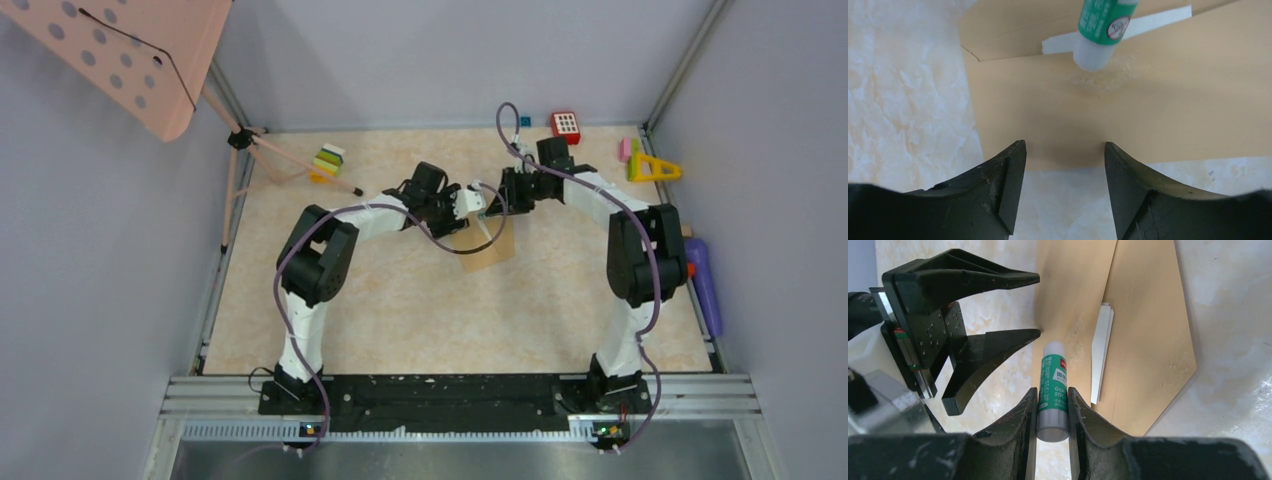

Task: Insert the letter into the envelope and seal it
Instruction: Paint the envelope at the center of the board.

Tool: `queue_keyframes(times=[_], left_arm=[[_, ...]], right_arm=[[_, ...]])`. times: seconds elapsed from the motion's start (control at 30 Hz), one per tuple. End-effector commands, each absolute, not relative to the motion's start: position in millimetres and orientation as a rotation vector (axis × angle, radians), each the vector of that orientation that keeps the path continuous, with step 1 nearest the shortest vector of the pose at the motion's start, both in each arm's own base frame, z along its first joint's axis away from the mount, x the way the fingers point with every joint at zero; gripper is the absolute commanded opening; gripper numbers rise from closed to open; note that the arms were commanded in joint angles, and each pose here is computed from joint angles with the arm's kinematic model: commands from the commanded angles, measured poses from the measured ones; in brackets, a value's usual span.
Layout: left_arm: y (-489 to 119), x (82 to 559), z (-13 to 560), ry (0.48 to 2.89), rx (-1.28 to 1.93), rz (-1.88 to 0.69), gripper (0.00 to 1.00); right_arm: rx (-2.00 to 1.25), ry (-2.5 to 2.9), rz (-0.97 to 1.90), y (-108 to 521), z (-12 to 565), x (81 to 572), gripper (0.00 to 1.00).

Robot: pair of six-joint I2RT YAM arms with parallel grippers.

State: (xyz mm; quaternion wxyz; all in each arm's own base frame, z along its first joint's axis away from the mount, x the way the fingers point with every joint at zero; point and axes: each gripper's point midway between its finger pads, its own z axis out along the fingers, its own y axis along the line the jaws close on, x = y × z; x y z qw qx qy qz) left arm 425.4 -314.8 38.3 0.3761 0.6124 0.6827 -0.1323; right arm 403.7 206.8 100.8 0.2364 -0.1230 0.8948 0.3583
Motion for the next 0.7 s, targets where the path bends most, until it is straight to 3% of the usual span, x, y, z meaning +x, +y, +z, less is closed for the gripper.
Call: queue_keyframes(times=[0.0, 0.33, 0.67], left_arm=[[-323.8, 431.8, 39.6, 1.737, 1.602, -0.313, 0.62], [-329.7, 415.8, 27.7, 1.764, 1.72, -0.4, 0.48], [-337.3, 396.0, 29.0, 1.751, 1.82, -0.544, 0.48]], right_arm=[[-0.314, 2.395, 1.019, 209.1, 120.8, 416.8, 0.0], [-0.225, 2.493, 0.873, 194.0, 102.5, 422.4, 0.0], [-0.263, 2.536, 0.822, 212.6, 92.7, 414.4, 0.0]])
